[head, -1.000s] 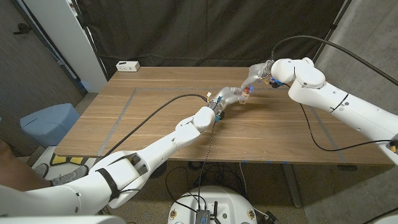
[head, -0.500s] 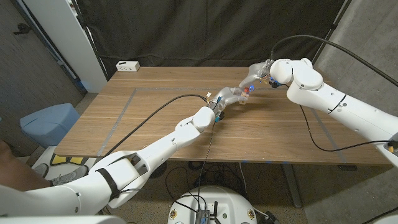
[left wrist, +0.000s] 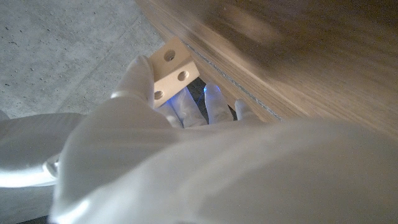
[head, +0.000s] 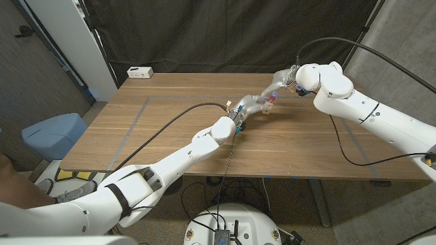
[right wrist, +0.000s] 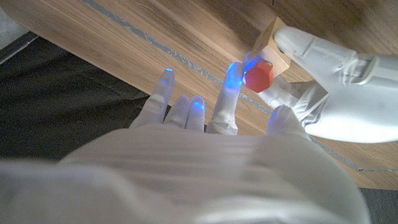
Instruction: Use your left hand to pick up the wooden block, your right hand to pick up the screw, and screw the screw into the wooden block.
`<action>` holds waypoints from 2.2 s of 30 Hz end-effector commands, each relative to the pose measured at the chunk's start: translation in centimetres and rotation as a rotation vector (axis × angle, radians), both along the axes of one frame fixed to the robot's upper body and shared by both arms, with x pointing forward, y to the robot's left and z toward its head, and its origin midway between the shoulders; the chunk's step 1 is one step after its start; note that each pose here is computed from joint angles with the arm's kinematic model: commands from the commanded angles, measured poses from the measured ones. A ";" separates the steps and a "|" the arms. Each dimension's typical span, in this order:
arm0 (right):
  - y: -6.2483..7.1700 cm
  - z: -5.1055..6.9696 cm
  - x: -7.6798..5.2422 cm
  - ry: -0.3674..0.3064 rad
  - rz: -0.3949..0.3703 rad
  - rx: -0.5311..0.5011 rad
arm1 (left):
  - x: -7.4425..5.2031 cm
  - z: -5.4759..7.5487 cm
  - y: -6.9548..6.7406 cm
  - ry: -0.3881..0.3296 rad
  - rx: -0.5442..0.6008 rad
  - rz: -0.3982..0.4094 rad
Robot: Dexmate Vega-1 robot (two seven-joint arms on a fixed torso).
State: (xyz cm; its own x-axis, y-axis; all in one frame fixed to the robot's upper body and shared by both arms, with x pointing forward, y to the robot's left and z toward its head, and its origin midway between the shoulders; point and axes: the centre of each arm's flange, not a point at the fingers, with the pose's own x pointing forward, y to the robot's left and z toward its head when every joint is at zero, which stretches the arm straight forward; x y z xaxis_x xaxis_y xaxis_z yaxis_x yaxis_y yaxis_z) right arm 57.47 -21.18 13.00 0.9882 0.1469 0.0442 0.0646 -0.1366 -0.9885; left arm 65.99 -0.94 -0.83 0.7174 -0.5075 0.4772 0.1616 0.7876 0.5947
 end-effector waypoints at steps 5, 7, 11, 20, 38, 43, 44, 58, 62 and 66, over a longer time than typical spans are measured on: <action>-0.8 0.2 -0.7 0.035 0.015 0.009 | -0.3 -0.3 -0.3 0.003 0.003 -0.002; -0.9 0.1 -0.8 0.035 0.016 0.010 | -0.3 -0.3 -0.3 0.002 0.003 -0.002; -0.9 0.1 -0.9 0.035 0.025 0.008 | -0.4 -0.4 -0.3 0.002 0.001 0.000; -1.0 0.5 -1.7 0.050 0.060 0.012 | -0.6 -0.6 -0.1 0.003 -0.007 0.002; -1.2 0.8 -2.6 0.089 0.078 -0.022 | -0.4 -0.6 0.1 0.005 -0.025 -0.001; -1.3 0.7 -2.6 0.091 0.076 -0.034 | -0.3 -0.4 0.1 0.001 -0.023 -0.002; -1.3 0.7 -2.5 0.090 0.077 -0.035 | -0.3 -0.4 0.1 0.000 -0.023 -0.002; -1.8 0.2 -2.3 0.044 0.078 -0.061 | -0.1 -0.3 0.1 0.002 -0.019 -0.001; -1.9 0.1 -2.2 0.026 0.082 -0.064 | -0.1 -0.3 0.1 0.002 -0.020 0.001; -2.1 -0.2 -2.0 0.004 0.086 -0.068 | 0.0 -0.3 0.1 0.004 -0.020 0.002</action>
State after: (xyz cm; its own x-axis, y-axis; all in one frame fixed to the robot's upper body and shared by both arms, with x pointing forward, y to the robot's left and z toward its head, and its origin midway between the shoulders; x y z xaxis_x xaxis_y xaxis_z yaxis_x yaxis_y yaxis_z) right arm 55.16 -22.84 13.30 0.9740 0.2263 -0.0126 0.0311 -0.1883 -0.9816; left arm 65.82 -0.86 -1.11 0.7180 -0.4978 0.4865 0.1625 0.7995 0.5783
